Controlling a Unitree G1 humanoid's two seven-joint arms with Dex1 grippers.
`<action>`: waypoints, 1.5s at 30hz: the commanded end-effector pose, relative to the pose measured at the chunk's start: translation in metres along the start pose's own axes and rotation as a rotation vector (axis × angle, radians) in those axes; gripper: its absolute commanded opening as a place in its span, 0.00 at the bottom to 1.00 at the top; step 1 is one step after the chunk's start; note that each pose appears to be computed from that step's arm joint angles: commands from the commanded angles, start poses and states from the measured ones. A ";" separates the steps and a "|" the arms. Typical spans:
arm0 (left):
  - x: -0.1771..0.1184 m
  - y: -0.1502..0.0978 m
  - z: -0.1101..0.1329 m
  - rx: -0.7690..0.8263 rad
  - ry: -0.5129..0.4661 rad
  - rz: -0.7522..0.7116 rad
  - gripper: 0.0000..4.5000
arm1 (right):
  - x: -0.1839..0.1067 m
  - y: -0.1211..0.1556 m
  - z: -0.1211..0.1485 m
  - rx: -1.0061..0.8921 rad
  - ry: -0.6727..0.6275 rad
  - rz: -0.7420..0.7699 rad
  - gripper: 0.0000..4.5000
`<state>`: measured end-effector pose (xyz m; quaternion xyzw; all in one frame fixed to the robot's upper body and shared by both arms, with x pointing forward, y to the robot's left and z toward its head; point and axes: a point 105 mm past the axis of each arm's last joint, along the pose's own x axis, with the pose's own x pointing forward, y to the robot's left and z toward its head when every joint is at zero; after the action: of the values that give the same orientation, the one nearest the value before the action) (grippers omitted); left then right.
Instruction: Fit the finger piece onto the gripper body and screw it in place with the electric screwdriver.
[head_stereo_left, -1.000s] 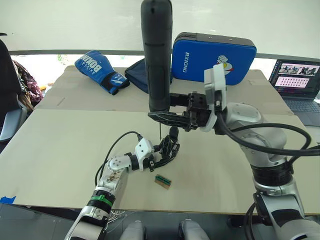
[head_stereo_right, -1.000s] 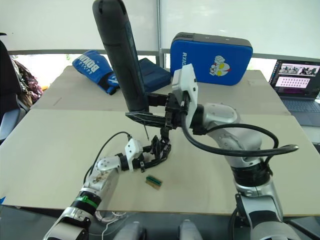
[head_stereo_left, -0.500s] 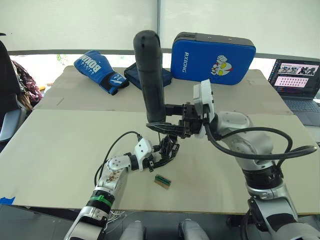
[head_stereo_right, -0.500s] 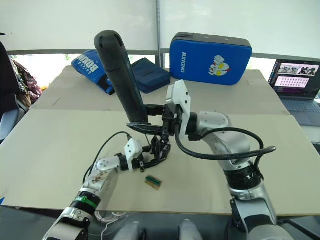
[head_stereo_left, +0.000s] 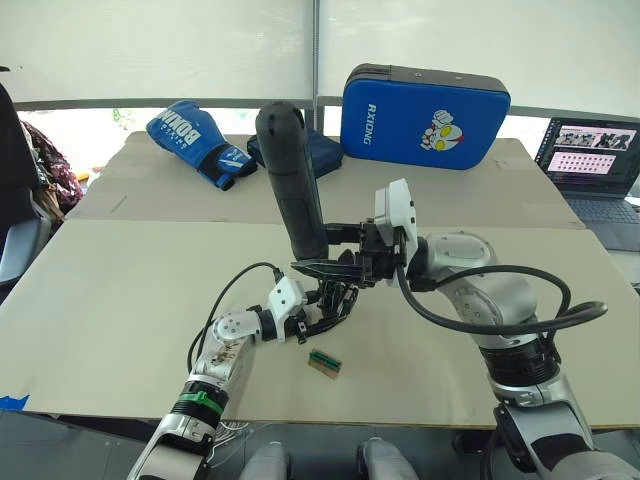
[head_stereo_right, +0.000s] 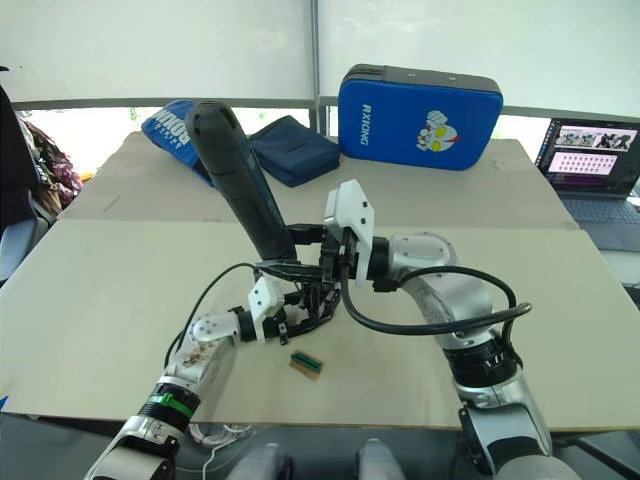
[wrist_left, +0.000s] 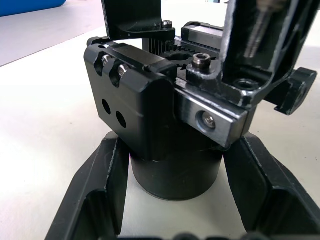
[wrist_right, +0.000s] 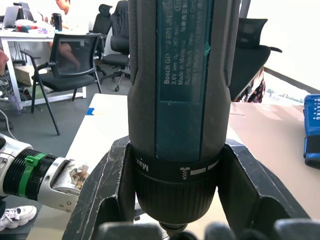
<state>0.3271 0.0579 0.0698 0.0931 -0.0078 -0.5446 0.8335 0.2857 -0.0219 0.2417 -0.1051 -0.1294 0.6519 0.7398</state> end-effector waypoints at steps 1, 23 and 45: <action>-0.001 -0.016 -0.027 -0.065 0.096 -0.046 0.50 | 0.000 0.001 0.015 -0.071 -0.051 0.002 0.42; -0.001 -0.017 -0.028 -0.074 0.098 -0.040 0.50 | 0.000 0.003 0.008 -0.051 -0.028 0.009 0.42; -0.001 -0.018 -0.029 -0.080 0.098 -0.039 0.50 | 0.004 0.009 0.006 -0.007 -0.043 0.023 0.42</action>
<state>0.3259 0.0588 0.0692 0.0923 -0.0078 -0.5402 0.8364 0.2840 -0.0186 0.2316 -0.0951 -0.1196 0.6561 0.7391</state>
